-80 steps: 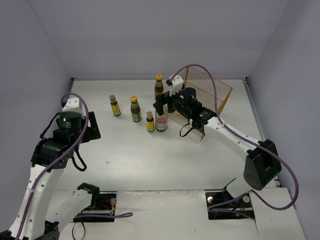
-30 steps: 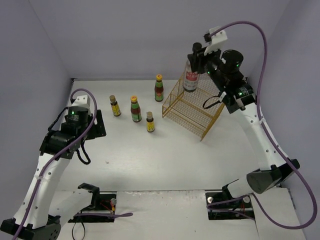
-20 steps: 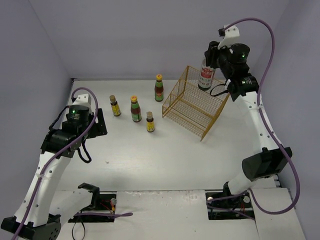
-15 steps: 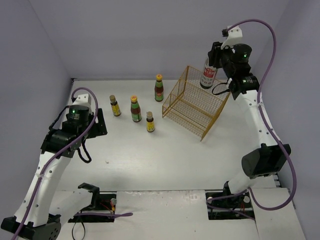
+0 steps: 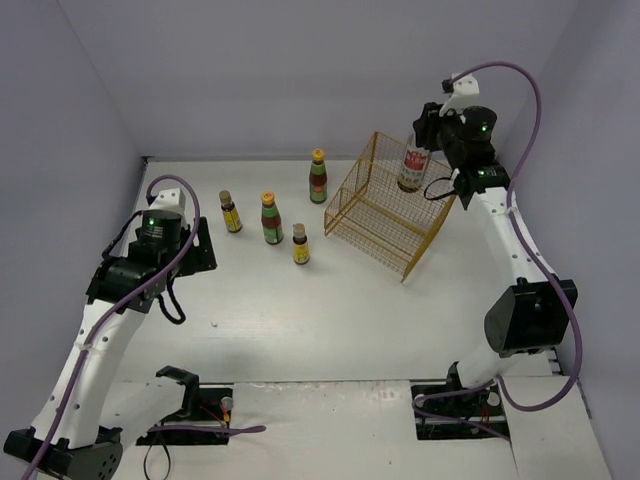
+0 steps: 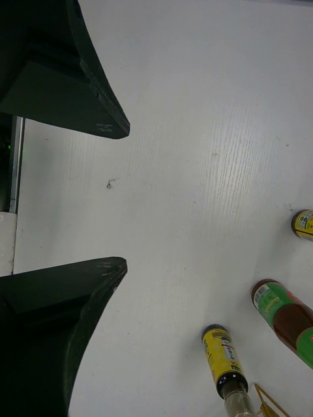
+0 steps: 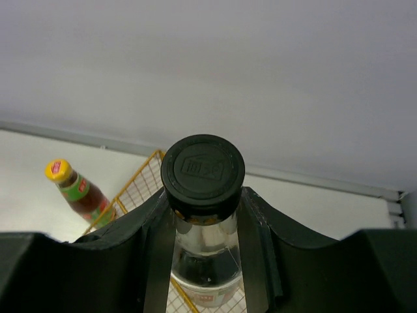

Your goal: Organize the condiment bottles

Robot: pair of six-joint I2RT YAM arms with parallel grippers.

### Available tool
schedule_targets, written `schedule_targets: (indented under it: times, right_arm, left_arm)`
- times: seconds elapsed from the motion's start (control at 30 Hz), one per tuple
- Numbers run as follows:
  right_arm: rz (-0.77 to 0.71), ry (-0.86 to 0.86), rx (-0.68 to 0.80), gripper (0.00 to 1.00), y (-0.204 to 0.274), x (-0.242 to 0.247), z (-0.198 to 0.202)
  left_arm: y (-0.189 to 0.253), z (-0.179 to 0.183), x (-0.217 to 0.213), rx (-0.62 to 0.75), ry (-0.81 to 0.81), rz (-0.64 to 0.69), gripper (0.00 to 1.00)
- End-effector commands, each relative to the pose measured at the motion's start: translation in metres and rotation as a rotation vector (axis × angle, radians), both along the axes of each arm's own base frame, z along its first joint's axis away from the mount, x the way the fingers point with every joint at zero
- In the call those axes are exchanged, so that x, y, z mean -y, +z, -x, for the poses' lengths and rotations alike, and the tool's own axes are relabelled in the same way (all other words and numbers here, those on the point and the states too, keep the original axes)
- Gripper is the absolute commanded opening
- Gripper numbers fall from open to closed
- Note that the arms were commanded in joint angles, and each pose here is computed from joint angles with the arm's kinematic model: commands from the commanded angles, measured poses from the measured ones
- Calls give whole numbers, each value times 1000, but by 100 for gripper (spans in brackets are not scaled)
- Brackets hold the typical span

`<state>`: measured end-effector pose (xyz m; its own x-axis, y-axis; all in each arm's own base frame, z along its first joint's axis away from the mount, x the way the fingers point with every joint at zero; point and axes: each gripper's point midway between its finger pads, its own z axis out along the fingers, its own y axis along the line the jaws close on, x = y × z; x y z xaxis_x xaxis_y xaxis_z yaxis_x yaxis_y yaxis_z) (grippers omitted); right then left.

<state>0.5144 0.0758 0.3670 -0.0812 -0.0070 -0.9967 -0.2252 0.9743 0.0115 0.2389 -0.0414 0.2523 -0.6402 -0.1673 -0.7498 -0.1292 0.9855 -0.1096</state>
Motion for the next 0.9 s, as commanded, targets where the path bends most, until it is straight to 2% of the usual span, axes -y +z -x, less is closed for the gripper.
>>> schedule_targets:
  times: [0.0,0.43,0.53,0.8,0.83,0.87]
  right_arm:
    - [-41,57,301,0,81,-9,12]
    - [-8,99,225,0,7,-18,-2]
    - [-13,99,191,3,-13,-18,-5]
    - [-6,99,145,17,-42,-18,4]
    - [4,107,131,36,-47,-21,7]
    - [5,107,131,37,-47,-21,7]
  left_arm:
    - [15,-11,5,64,8,30,73]
    - [11,-11,3,59,10,21,73]
    - [9,-10,3,53,8,17,73]
    - [5,-10,1,47,5,3,73]
    - [4,-10,2,48,0,2,73]
    - [4,-10,2,48,0,2,73]
